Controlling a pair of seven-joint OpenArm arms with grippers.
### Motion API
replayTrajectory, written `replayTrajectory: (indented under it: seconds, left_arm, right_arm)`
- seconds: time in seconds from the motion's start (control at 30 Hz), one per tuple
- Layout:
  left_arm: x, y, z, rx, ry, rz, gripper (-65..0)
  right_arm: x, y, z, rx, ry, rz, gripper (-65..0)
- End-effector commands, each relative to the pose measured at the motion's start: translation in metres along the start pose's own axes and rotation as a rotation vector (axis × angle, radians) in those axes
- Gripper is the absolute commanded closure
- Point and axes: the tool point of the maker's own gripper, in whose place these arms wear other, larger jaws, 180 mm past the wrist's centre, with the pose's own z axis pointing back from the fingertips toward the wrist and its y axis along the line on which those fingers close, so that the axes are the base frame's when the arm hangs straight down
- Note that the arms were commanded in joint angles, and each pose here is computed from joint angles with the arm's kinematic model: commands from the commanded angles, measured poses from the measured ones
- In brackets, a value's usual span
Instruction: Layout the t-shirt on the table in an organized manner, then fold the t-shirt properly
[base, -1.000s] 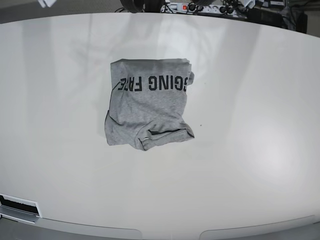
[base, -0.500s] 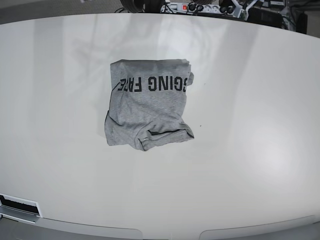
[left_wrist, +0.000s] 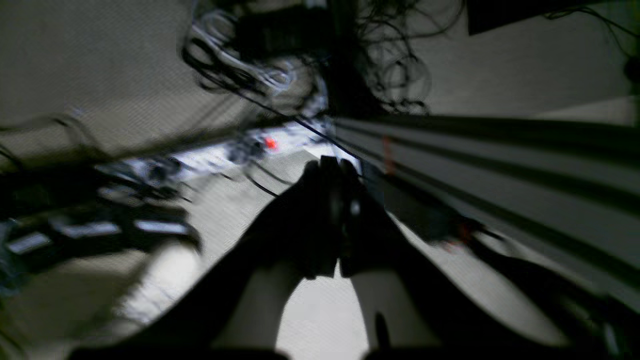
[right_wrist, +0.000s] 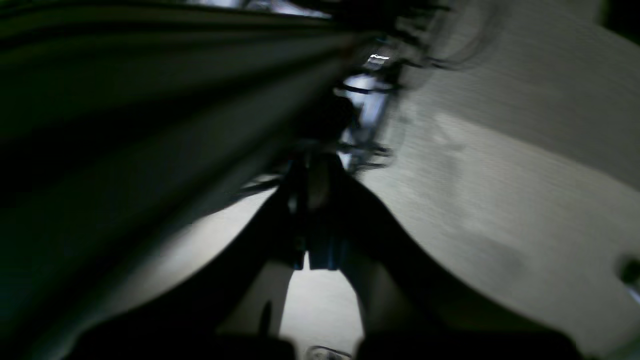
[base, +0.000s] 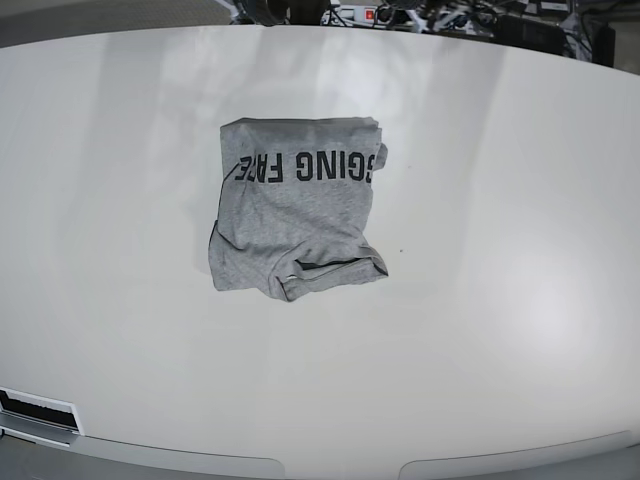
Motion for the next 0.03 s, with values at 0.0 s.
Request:
replayTrajectory:
  seconds: [0.0]
  left_arm:
    - [-0.0037, -0.0042, 0.0012, 0.001, 0.001, 0.01, 0.0]
  right_arm:
    - [0.0068, -0.0025, 0.0009, 0.002, -0.031, -0.009, 0.0]
